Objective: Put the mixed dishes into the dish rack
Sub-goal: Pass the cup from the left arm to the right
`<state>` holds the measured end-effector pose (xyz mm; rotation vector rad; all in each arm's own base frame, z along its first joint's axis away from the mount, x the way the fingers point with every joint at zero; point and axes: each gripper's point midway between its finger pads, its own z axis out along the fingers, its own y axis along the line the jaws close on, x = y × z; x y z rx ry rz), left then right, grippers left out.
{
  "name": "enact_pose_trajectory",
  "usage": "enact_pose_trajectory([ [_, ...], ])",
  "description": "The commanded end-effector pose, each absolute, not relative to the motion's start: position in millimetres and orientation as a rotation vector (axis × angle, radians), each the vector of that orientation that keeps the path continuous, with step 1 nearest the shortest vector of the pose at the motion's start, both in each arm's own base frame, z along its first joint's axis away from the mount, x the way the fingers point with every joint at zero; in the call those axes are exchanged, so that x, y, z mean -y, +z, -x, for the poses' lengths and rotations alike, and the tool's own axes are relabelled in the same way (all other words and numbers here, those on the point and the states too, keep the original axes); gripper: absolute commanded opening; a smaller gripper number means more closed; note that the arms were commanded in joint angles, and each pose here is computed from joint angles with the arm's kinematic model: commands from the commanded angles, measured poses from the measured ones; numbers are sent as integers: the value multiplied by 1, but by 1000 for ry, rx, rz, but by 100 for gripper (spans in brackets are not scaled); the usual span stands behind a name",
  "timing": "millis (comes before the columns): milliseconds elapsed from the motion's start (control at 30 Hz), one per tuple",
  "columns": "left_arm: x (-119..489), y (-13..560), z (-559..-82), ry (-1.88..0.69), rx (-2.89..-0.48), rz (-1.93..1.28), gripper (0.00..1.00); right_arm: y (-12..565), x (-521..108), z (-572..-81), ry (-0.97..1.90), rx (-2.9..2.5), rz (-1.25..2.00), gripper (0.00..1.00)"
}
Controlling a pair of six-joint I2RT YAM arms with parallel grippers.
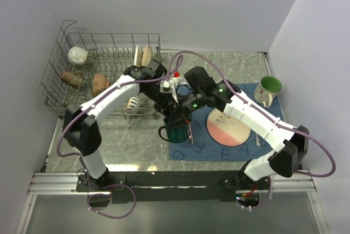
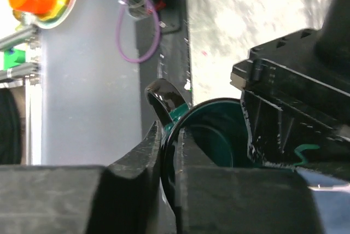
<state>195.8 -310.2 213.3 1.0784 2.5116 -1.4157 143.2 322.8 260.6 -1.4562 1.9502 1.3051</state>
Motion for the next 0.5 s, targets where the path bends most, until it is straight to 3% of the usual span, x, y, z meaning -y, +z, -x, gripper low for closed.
enact_pose_trajectory([
  [0,334,262,-202,-1653,-2265,-1154,1,246,-323,-131,1335,-1995,1462,0],
  [167,334,259,-206,-1615,-2267,-1134,3,251,-321,-141,1251,-1970,1397,0],
  [200,333,257,-211,-1565,-2288,-1112,19,249,-320,-144,1235,-1973,1382,0],
  [233,331,258,-213,-1550,-2287,-1096,25,254,-323,-148,1225,-1949,1352,0],
  [267,330,260,-216,-1538,-2287,-1084,37,260,-321,-153,1191,-1931,1324,0],
  [333,327,263,-226,-1483,-2293,-1036,70,269,-323,-162,1160,-1899,1262,0],
  [367,328,265,-230,-1478,-2286,-1015,76,277,-320,-167,1127,-1879,1229,0],
  [433,323,271,-246,-1397,-2271,-954,99,291,-316,-177,1110,-1855,1164,0],
  [467,322,275,-249,-1394,-2278,-911,99,303,-314,-181,1101,-1815,1137,0],
])
